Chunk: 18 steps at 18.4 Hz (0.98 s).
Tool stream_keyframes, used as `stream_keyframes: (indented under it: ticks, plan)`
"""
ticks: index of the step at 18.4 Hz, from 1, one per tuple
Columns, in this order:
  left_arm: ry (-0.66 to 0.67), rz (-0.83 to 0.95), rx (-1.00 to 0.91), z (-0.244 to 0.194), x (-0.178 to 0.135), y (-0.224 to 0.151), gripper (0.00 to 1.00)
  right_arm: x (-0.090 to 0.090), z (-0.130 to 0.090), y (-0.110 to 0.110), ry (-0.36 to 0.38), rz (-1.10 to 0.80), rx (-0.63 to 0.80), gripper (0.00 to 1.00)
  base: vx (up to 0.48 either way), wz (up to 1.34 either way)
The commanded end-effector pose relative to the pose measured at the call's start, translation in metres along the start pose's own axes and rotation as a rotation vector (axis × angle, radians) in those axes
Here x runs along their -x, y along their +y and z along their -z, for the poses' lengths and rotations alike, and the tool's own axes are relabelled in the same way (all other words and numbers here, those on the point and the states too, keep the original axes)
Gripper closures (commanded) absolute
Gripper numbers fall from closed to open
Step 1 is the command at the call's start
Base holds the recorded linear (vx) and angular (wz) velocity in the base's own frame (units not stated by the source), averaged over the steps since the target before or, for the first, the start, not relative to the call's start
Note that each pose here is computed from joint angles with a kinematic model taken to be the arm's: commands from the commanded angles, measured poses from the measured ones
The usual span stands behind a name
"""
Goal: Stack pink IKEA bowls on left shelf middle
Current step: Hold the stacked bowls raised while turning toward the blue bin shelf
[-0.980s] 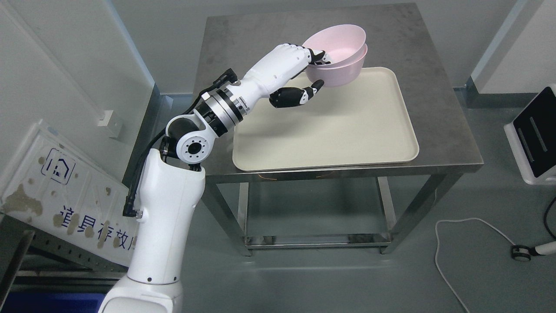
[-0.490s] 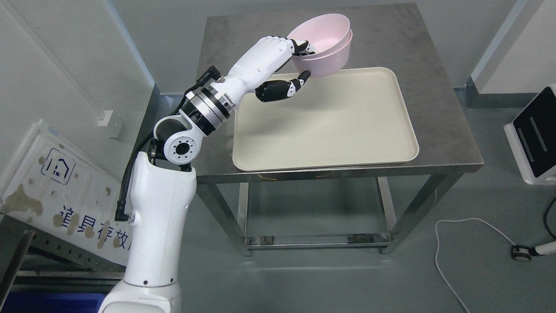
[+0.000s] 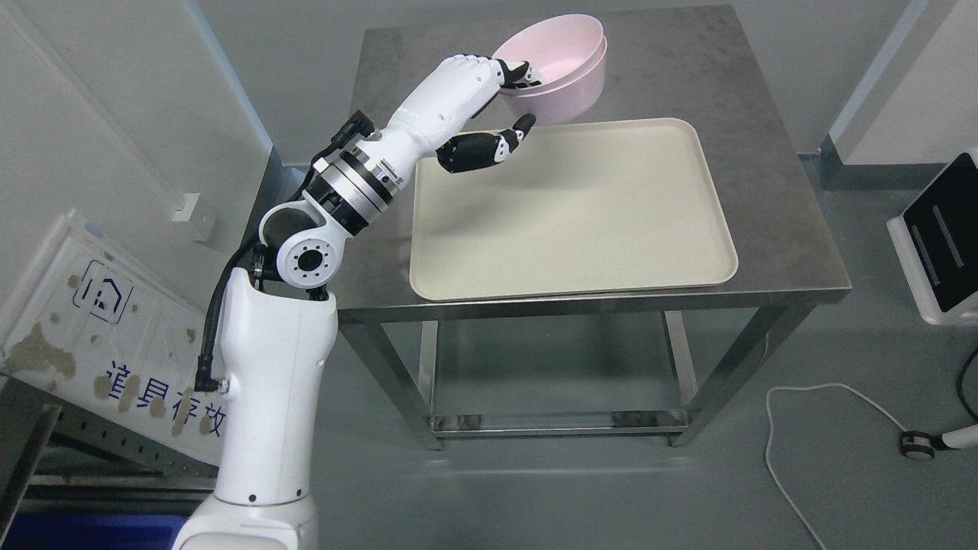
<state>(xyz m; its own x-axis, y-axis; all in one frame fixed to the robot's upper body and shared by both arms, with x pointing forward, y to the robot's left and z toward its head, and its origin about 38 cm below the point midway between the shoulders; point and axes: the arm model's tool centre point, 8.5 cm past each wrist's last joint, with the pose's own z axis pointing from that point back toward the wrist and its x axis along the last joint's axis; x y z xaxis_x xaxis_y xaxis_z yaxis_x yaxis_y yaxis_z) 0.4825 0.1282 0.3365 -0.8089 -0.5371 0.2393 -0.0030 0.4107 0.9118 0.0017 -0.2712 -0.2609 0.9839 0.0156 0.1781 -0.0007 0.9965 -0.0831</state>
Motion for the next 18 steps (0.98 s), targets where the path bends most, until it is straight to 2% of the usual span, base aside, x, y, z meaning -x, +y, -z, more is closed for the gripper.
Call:
stream_keyframes:
  ticks: [1,18]
  plan:
    - [0.008,0.020,-0.007,-0.0076,0.0030,0.0063,0.98,0.0000,-0.0002,-0.0116,0.000,-0.001,0.019,0.00,0.000,0.00]
    - [0.008,0.011,0.004,-0.0137,0.0049,-0.0031,0.97,0.0000,-0.0002,-0.0115,0.000,-0.001,0.018,0.00,-0.067,-0.22]
